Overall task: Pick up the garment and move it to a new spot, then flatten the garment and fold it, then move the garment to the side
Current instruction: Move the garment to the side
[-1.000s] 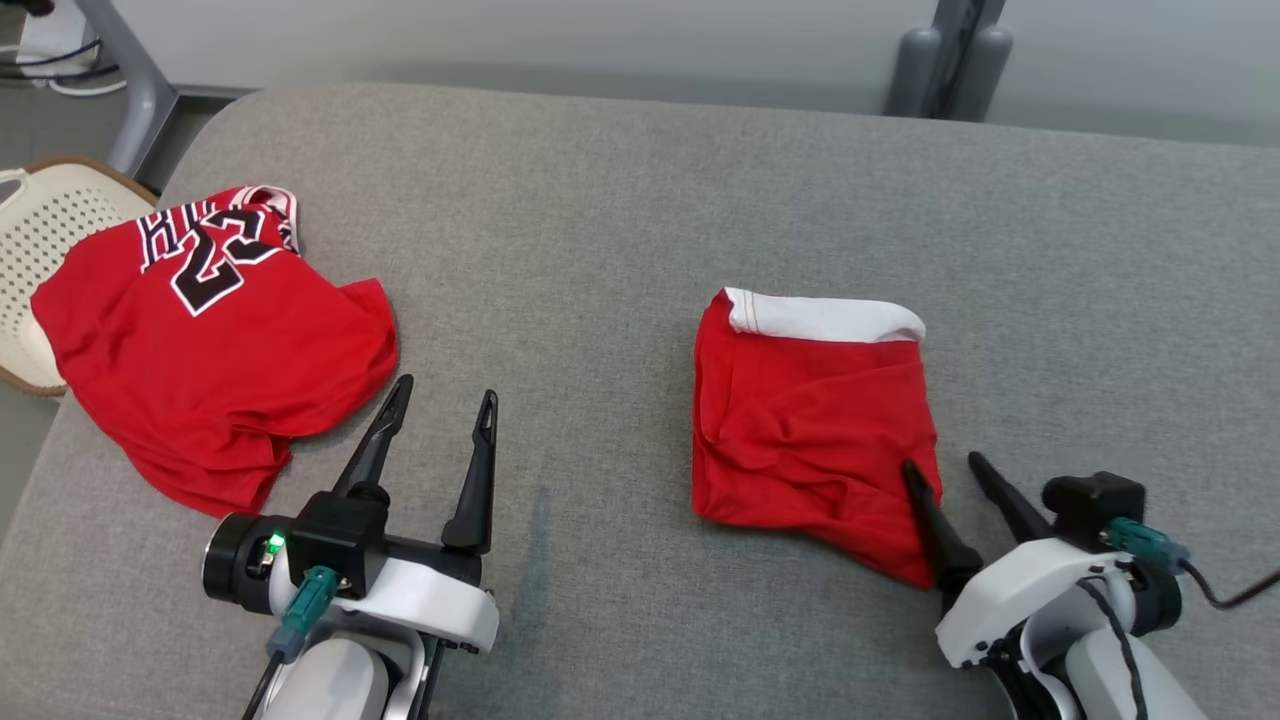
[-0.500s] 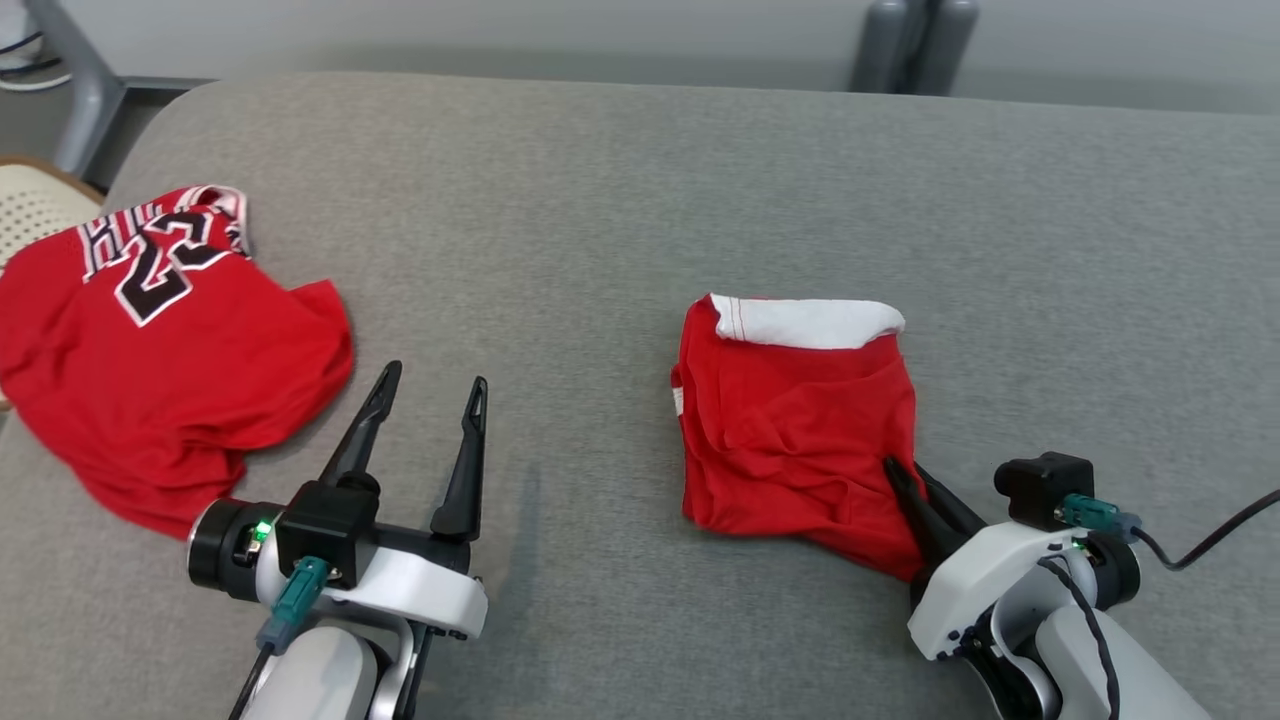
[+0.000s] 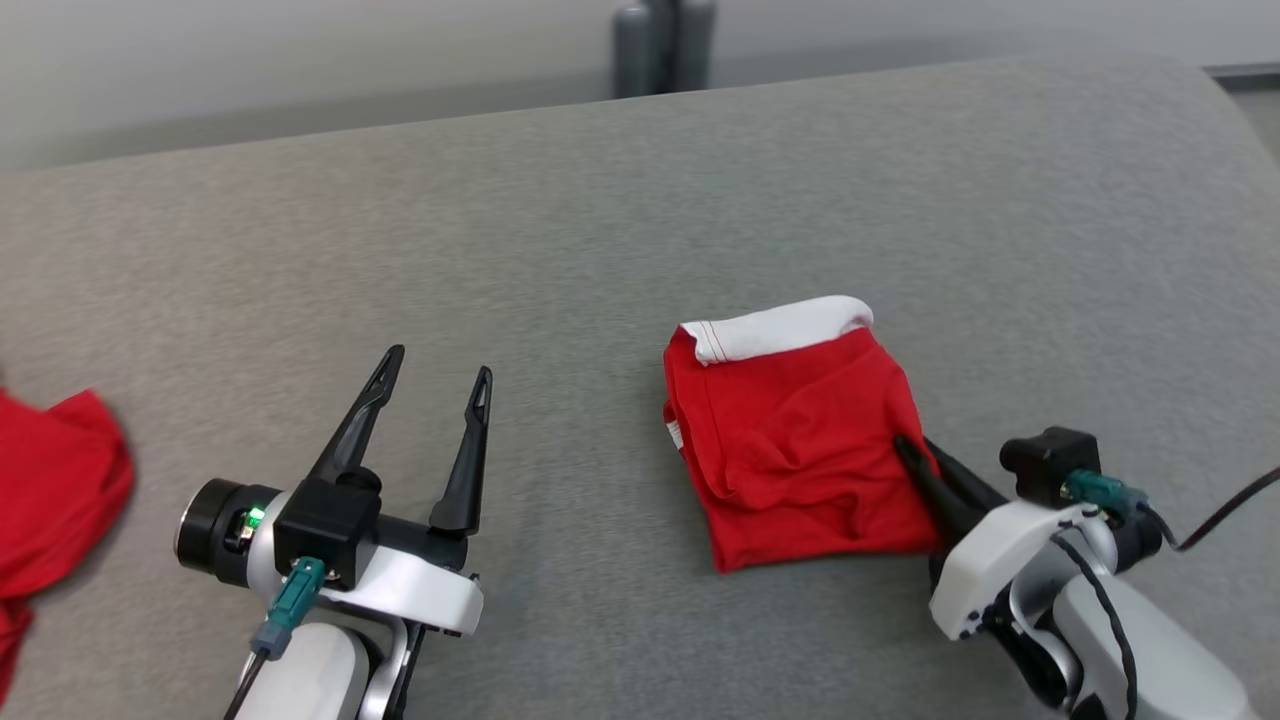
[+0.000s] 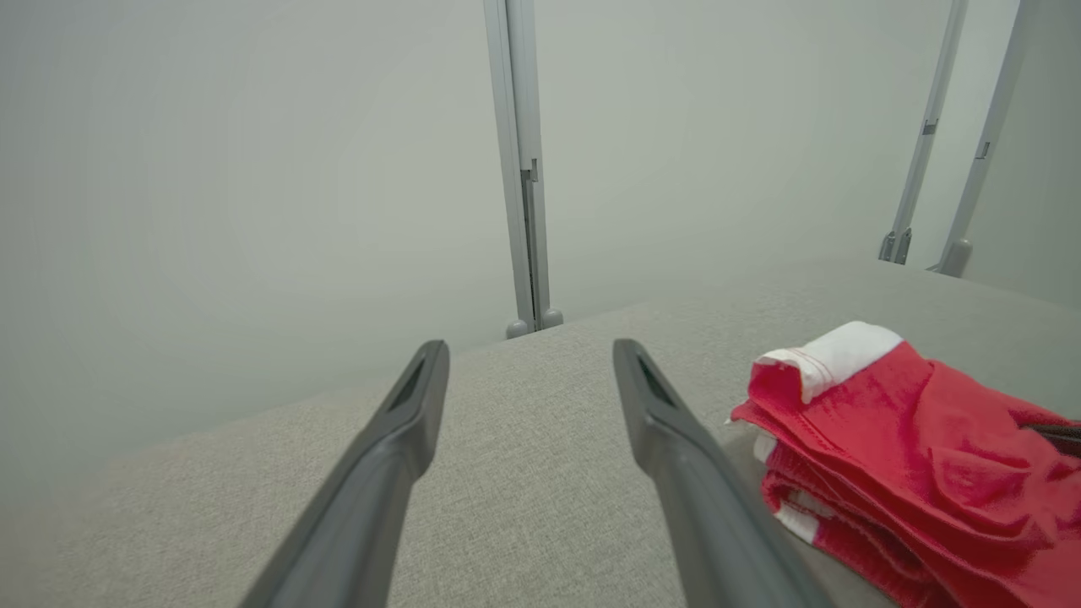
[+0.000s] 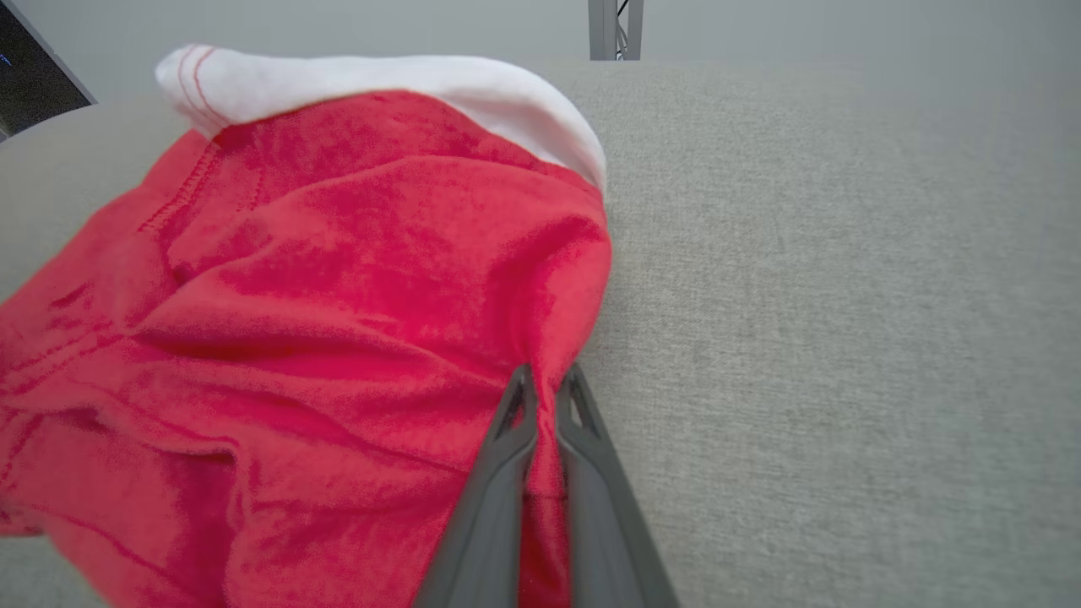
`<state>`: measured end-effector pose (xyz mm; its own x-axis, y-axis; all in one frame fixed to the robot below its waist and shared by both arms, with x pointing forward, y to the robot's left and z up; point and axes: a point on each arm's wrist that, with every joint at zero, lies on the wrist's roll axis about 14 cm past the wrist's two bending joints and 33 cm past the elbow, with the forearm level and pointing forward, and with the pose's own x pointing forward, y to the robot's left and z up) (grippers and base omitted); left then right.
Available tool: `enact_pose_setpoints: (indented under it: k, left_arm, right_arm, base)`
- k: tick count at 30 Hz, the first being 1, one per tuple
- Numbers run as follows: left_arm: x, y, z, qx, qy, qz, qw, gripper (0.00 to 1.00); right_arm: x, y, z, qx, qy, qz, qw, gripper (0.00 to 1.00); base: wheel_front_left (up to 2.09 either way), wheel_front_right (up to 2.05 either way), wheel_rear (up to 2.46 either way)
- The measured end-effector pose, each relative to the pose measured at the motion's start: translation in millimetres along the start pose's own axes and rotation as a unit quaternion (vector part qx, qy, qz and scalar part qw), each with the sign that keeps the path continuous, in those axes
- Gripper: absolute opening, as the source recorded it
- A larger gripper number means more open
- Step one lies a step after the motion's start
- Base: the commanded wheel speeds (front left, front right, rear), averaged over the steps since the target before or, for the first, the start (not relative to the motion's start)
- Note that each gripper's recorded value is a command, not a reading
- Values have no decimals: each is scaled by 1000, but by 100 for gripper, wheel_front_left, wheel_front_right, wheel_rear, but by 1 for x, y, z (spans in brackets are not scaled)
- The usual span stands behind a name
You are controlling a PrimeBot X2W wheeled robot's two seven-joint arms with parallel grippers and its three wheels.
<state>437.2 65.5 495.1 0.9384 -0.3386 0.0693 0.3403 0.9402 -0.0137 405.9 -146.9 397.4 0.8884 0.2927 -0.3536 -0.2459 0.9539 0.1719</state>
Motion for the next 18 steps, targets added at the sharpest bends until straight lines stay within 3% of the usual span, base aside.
enact_pose_setpoints:
  k: [9,16,18]
  left_arm:
    - [38,-60,2,-7,-11,-105,994,100]
    - [65,-73,-8,-9,-13,-144,989,100]
    - [66,-74,-12,-11,-8,-150,989,100]
  right_arm:
    - [-26,-86,27,-71,-7,-80,994,0]
    - [-49,-203,52,-123,19,-200,972,0]
    - [-53,-221,52,-122,28,-221,967,0]
  base:
    - [0,0,0]
    - [0,0,0]
    - [0,0,0]
